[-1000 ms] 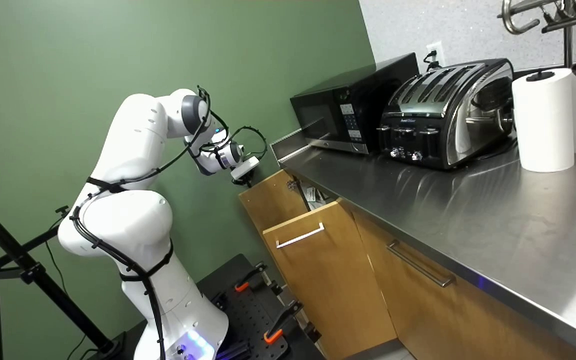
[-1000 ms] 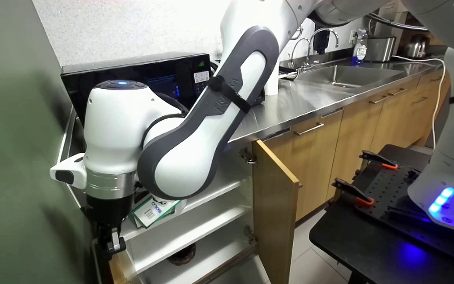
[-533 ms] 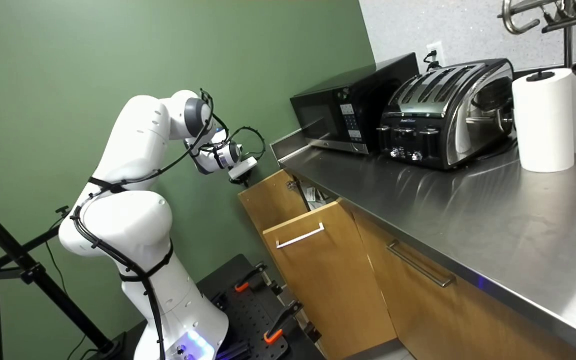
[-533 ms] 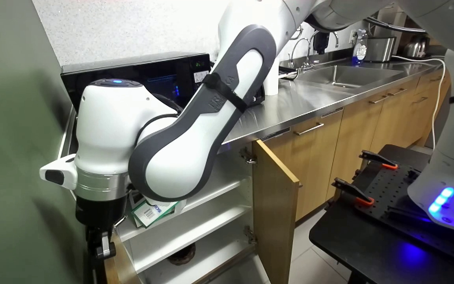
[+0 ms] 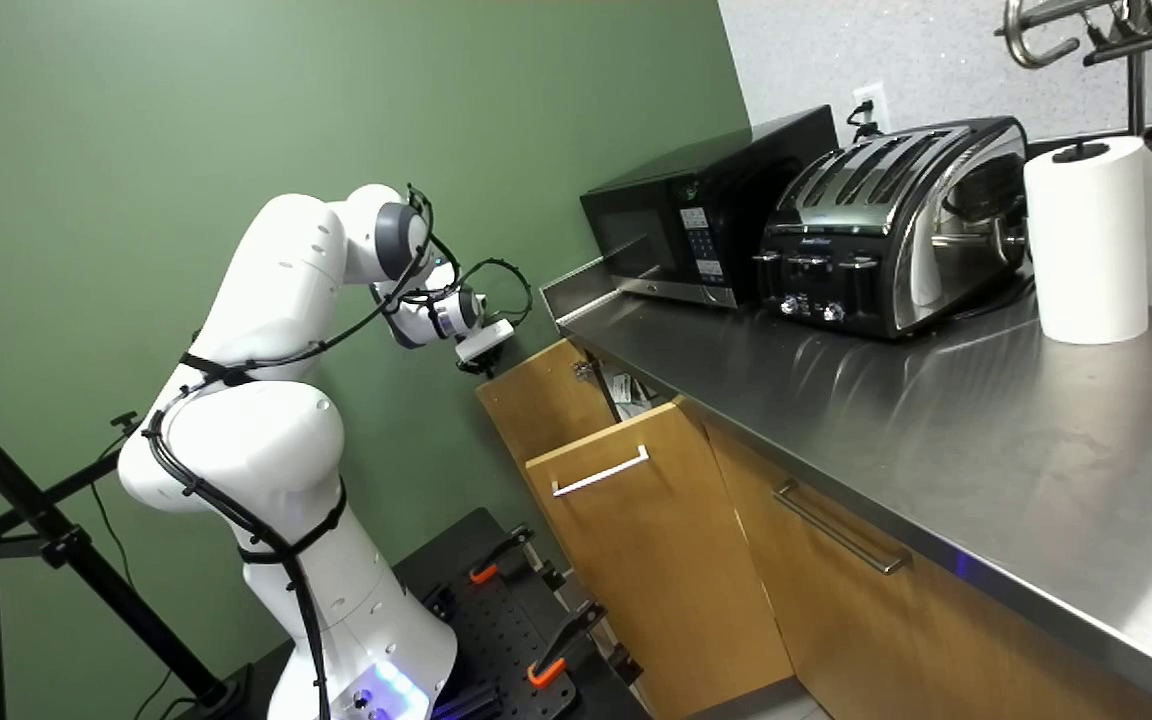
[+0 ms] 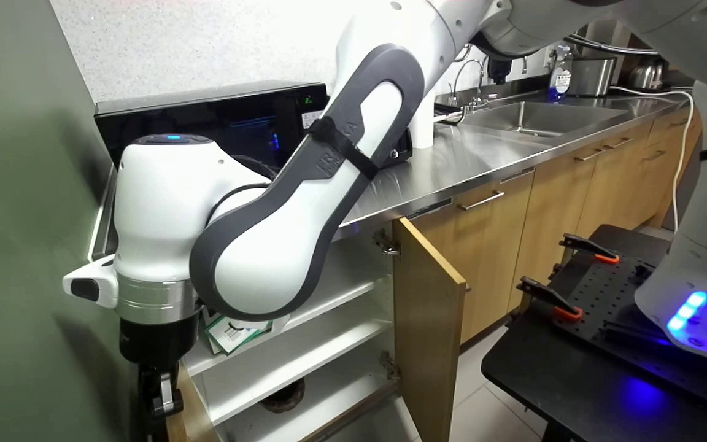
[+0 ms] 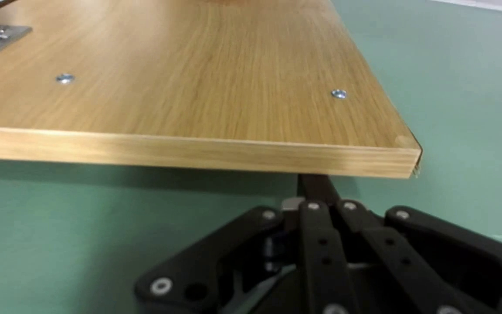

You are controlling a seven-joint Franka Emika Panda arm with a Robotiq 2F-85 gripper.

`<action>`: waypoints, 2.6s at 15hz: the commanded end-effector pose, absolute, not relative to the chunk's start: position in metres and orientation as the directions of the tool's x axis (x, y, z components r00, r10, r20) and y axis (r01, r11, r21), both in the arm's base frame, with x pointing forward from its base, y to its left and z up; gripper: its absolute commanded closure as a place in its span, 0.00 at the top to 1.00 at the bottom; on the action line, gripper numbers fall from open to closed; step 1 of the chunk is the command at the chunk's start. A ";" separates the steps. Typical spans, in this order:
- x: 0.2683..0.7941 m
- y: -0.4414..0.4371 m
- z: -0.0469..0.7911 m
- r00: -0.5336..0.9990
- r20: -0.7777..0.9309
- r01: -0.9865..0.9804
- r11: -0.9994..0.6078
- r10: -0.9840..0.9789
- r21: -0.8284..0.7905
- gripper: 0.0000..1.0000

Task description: Close the bottom left cabinet door

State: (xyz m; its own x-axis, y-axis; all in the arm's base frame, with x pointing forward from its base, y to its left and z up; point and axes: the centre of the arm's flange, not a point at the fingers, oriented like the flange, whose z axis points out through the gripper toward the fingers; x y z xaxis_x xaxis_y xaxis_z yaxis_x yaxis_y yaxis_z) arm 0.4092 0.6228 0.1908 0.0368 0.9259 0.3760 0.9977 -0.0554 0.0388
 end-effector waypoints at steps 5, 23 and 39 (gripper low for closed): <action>0.427 0.627 0.155 0.082 0.250 0.996 -0.074 0.965 -0.043 0.00; 0.487 0.506 0.166 -0.075 -0.422 0.976 0.153 0.903 0.155 0.00; 0.472 0.488 0.248 -0.156 -0.417 0.941 0.263 0.895 0.213 0.00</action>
